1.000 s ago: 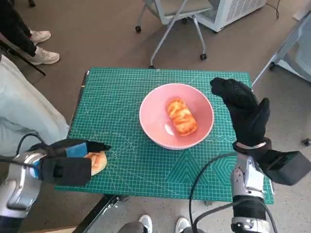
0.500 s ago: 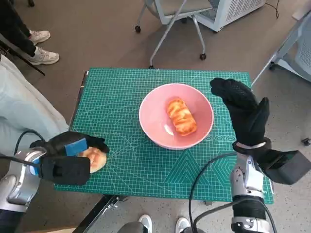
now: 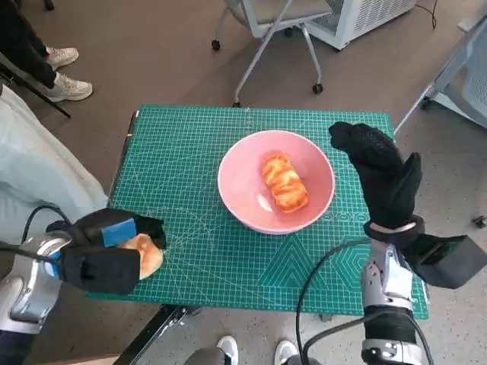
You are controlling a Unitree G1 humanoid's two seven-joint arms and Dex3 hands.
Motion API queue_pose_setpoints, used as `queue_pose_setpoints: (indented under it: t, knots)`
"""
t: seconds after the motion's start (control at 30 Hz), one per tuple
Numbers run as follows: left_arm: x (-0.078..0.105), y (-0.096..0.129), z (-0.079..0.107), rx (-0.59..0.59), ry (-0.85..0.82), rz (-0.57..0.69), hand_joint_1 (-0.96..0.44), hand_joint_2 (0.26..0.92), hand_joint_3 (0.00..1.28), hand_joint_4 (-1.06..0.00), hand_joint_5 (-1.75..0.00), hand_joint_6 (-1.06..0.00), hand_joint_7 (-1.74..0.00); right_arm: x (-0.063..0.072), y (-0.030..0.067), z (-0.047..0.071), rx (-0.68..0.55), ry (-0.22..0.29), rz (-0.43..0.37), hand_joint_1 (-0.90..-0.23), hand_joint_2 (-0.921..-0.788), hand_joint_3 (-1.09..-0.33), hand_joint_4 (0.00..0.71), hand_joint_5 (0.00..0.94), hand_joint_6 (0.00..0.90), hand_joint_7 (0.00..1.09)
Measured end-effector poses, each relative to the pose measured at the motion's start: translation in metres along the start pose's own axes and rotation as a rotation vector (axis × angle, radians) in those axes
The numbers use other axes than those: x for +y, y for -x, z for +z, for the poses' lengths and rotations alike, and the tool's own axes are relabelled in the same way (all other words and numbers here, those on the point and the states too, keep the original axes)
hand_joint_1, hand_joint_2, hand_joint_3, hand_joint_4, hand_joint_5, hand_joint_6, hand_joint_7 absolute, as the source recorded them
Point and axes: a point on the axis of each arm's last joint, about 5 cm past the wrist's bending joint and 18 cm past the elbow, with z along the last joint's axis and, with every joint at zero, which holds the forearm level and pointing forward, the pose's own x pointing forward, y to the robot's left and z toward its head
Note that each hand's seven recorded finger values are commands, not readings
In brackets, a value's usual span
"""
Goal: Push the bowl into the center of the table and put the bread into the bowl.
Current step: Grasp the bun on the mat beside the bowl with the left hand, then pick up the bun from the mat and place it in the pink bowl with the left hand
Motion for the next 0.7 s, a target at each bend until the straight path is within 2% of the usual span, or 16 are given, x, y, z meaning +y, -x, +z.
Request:
queue_pose_setpoints:
  t: [0.37, 0.7]
  knots:
    - [0.028, 0.015, 0.015, -0.069, -0.027, 0.148, 0.0, 0.914, 0.03, -0.79, -1.08, -0.65, -1.11, 0.0, -0.0019, 0.0, -0.004, -0.003, 0.003, -0.664, -0.921, -0.825, 0.155, 0.001, 0.038, 0.49]
    - [0.06, 0.024, 0.036, -0.143, -0.076, 0.293, 0.0, 0.908, 0.01, -0.81, -1.04, -0.68, -1.11, 0.0, -0.0023, 0.0, -0.005, -0.008, 0.003, -0.663, -0.921, -0.822, 0.157, 0.001, 0.041, 0.49]
